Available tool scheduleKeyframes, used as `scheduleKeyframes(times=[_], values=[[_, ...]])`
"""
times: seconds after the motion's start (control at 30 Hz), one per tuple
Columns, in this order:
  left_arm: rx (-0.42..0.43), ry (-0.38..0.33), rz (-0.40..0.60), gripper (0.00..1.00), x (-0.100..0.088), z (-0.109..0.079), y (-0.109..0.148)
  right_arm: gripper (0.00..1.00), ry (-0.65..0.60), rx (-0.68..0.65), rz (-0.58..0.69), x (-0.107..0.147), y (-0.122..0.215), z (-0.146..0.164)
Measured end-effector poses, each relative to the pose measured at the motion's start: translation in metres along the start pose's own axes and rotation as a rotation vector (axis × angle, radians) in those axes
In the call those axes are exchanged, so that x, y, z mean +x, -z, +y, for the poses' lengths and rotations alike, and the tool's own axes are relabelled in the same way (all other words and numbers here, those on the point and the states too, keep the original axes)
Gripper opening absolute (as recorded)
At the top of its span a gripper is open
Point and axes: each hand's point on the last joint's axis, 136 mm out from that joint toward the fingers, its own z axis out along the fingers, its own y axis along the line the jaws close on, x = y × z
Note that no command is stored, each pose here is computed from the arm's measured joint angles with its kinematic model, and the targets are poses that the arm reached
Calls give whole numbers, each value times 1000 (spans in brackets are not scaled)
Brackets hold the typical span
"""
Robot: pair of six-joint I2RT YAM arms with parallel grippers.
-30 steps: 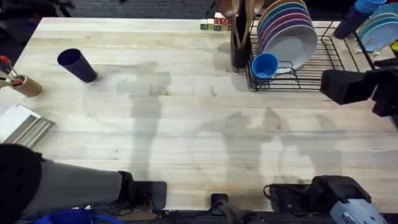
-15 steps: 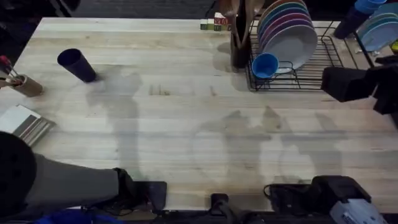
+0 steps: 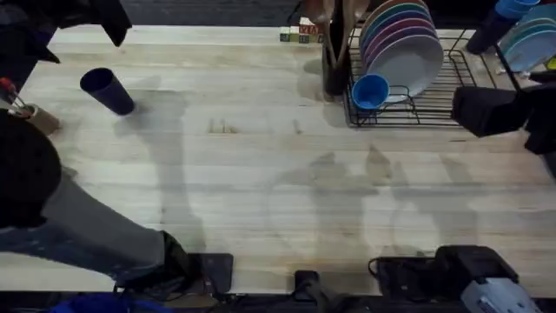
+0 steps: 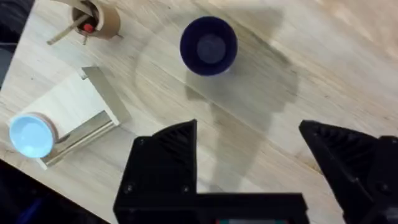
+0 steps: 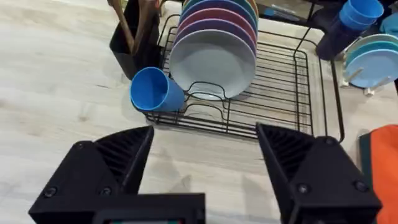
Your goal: Pick up the cup on the table and put them onto the rack.
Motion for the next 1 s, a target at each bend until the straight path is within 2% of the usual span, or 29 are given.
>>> scheduleKeyframes(times=[0.17,0.43,0.6,1.0], values=[[-1,-1,5,993,-9,-6,-21,996,0,0,0,0,0,0],[5,4,-22,993,-24,-13,-40,996,0,0,0,0,0,0],[2,1,-5,994,-23,-15,-50,996,0,0,0,0,0,0],[-26,-22,115,993,-11,-23,-110,996,0,0,0,0,0,0]])
